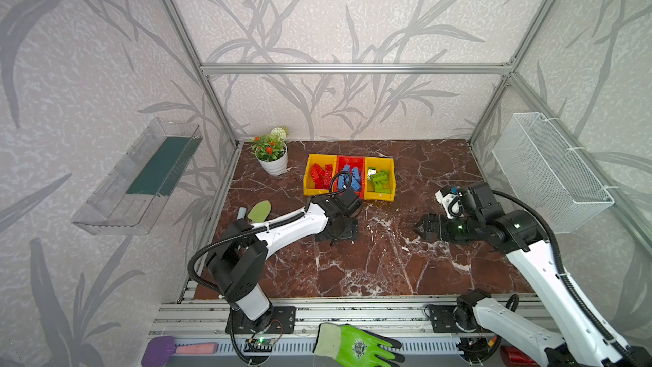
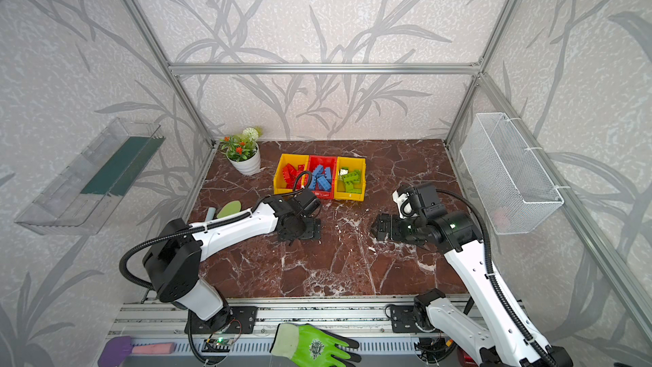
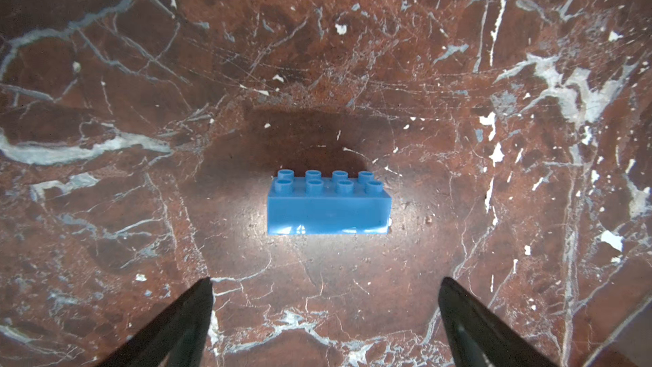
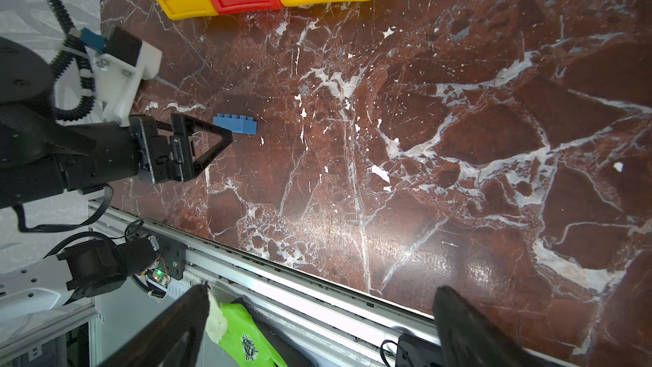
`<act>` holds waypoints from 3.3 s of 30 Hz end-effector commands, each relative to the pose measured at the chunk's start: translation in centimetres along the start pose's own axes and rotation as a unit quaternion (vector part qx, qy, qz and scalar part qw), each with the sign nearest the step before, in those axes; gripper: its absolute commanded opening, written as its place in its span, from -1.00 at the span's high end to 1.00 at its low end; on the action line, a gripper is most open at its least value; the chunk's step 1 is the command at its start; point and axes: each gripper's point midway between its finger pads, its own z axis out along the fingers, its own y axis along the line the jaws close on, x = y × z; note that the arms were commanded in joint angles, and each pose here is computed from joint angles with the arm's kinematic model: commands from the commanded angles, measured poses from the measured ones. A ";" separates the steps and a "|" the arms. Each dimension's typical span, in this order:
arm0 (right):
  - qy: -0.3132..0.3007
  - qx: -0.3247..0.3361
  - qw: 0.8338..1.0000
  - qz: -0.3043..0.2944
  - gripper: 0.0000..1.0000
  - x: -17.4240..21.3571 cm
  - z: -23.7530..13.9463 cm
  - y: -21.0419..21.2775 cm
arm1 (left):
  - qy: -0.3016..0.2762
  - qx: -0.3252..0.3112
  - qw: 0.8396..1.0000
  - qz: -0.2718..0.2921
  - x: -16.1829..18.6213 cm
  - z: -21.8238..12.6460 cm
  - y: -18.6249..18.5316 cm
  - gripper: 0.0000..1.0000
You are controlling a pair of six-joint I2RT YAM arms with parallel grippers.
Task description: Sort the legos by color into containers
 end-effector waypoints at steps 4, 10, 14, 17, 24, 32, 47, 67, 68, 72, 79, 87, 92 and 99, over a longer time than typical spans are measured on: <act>0.009 0.017 1.000 0.001 -0.98 1.7 -1.0 -0.8 | -0.014 -0.030 0.999 0.014 -1.6 1.7 -0.4 -0.98; 0.006 0.019 1.000 0.003 -0.98 1.8 -1.3 -0.9 | -0.010 -0.062 0.998 0.020 -2.2 2.9 -0.1 -0.90; 0.005 0.023 1.000 0.003 -0.98 1.7 -1.3 -1.0 | 0.002 -0.064 0.998 0.026 -1.6 3.6 0.0 -0.72; 0.005 0.024 1.000 0.005 -0.98 1.6 -1.1 -1.0 | 0.006 -0.064 0.998 0.028 -1.4 3.9 0.1 -0.59; 0.013 0.026 1.000 0.005 -0.98 1.0 -0.6 -0.9 | 0.015 -0.068 0.997 0.028 -1.0 4.5 0.2 -0.35; 0.017 0.027 0.999 0.001 -0.98 -0.7 0.1 -0.3 | 0.010 -0.084 0.996 0.041 -2.9 3.3 0.0 0.04; 0.004 0.037 0.999 -0.006 -0.98 -5.9 2.0 0.9 | -0.072 -0.055 0.994 0.059 -16.1 -2.8 -3.1 0.04; -0.011 0.069 0.997 0.017 -0.98 -9.3 2.8 0.5 | -0.104 0.106 0.988 0.045 -27.7 -1.8 -6.5 -0.98; -0.012 0.069 0.997 0.017 -0.98 -9.4 2.8 0.5 | -0.108 0.108 0.987 0.046 -27.7 -2.3 -6.6 -0.98; -0.021 0.063 0.998 0.008 -0.98 -9.9 3.2 0.4 | -0.137 0.095 0.985 0.052 -28.1 -5.9 -5.4 -0.98; -0.067 0.061 0.995 -0.032 -0.98 -11.4 2.9 -0.6 | -0.238 0.000 0.971 0.000 -27.4 -13.1 2.5 -0.98; -0.150 0.162 0.966 -0.136 -0.99 -12.4 1.8 -5.0 | -0.337 -0.144 0.927 -0.080 -19.0 -17.1 16.5 -0.98; -0.265 0.191 0.924 -0.200 -0.99 -12.9 1.8 -6.7 | -0.389 -0.213 0.888 -0.119 -12.0 -15.9 24.4 -0.98; -0.407 0.222 0.861 -0.209 -0.98 -13.1 3.2 -10.0 | -0.438 -0.254 0.855 -0.115 -9.0 -13.2 28.4 -0.98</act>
